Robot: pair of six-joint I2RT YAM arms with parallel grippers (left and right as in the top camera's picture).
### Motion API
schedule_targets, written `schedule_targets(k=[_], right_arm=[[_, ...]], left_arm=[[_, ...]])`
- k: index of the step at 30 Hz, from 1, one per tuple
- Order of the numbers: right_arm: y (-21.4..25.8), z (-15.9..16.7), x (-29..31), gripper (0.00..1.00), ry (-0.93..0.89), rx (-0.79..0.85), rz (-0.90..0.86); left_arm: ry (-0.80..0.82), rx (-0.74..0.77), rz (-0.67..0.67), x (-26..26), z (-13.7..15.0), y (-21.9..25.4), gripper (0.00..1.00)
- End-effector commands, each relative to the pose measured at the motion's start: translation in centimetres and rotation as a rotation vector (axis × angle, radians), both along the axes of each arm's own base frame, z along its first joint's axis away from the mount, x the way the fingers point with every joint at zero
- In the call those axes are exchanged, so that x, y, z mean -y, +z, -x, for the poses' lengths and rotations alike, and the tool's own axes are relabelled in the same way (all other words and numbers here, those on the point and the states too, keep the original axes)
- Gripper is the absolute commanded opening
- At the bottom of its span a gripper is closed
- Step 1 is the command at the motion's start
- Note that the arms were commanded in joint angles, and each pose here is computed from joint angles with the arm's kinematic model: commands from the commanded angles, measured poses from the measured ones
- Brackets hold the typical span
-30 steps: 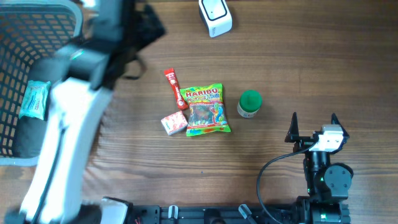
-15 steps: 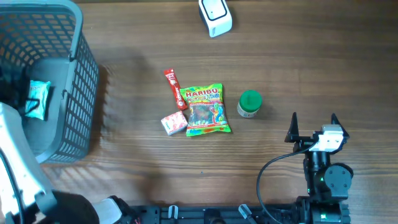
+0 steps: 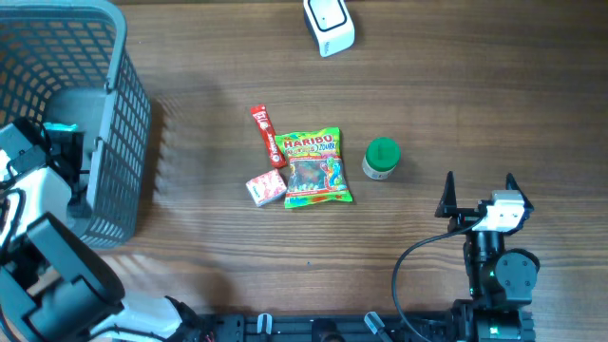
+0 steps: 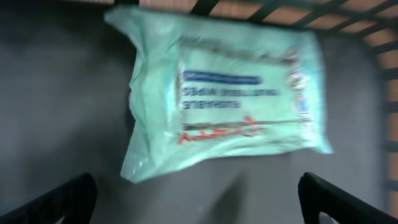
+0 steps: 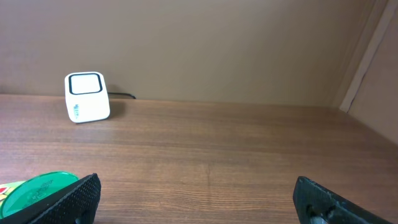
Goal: Scan the item barcode
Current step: 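Reach into the basket and grasp the mint-green wet-wipe pack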
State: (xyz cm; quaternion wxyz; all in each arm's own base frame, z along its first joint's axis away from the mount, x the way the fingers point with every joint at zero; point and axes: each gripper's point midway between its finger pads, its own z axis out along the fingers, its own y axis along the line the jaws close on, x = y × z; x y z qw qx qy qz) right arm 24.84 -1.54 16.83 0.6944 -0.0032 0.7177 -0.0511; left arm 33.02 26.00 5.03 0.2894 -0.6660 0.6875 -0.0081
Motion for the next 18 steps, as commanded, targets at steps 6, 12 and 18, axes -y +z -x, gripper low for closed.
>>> schedule_targets(k=[6,12,18], right_arm=[[0.2,0.0,-0.1,1.00,0.005,0.007,0.009],[0.2,0.0,-0.1,1.00,0.005,0.007,0.009],[0.2,0.0,-0.1,0.99,0.005,0.007,0.009]], left_arm=[[0.001,0.000,-0.005,-0.4,-0.3,-1.3,1.00],[0.028,-0.014,-0.078,-1.7,-0.1,-0.8,1.00],[0.042,0.011,-0.103,-2.6,-0.4,-0.5,1.00]])
